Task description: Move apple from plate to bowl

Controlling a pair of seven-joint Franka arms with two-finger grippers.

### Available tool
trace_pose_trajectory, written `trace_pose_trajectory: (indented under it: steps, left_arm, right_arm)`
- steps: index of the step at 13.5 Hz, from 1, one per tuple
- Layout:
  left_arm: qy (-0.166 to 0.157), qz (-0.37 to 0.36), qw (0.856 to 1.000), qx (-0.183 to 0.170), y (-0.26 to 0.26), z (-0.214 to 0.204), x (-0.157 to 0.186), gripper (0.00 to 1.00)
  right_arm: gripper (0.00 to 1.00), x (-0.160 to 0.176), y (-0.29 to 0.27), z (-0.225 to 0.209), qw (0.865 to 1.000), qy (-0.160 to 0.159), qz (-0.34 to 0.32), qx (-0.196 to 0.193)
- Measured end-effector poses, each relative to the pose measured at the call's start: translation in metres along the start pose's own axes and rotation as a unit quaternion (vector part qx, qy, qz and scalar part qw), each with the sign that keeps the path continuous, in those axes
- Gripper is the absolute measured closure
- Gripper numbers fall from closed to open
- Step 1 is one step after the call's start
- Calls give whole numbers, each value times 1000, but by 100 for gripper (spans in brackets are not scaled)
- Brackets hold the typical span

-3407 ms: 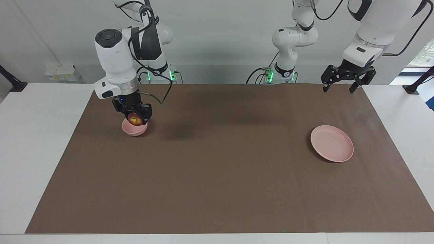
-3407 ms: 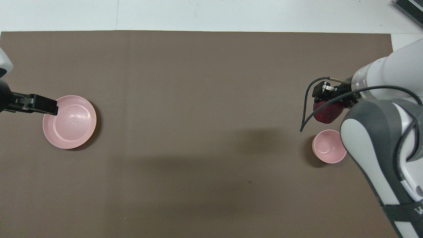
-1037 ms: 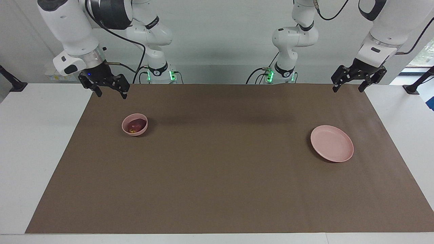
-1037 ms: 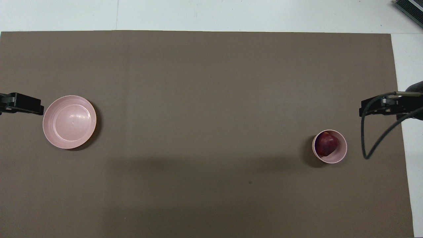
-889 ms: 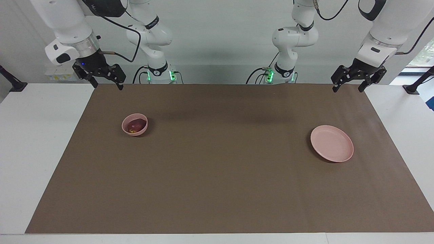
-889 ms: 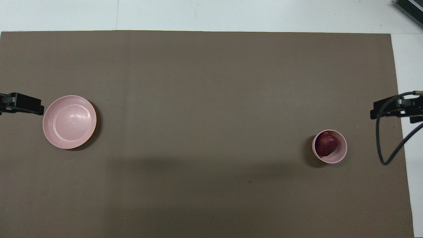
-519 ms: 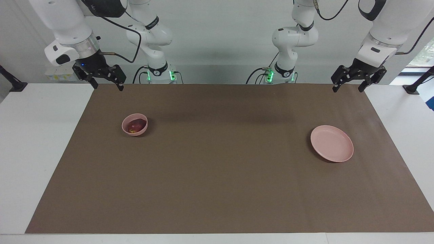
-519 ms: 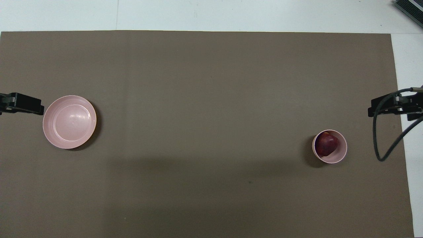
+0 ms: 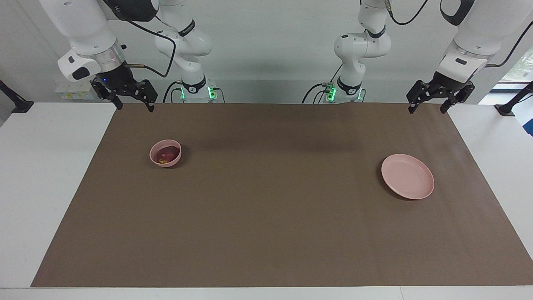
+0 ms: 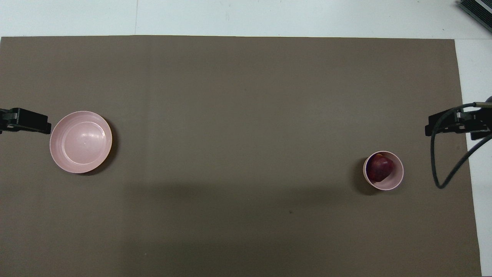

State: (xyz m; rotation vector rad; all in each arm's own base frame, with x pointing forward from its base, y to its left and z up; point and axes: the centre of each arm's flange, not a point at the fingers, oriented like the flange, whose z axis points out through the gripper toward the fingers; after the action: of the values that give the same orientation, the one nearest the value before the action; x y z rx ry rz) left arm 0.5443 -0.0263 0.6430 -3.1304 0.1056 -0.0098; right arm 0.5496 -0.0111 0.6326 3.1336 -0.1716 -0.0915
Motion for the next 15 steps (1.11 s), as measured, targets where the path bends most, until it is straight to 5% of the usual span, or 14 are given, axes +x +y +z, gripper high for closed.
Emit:
trace_pose_trajectory:
  steps: [15]
  left_arm:
    - [0,0,1000,0,0,0,0,0]
  right_arm:
    - [0,0,3,0,1000,0,3,0]
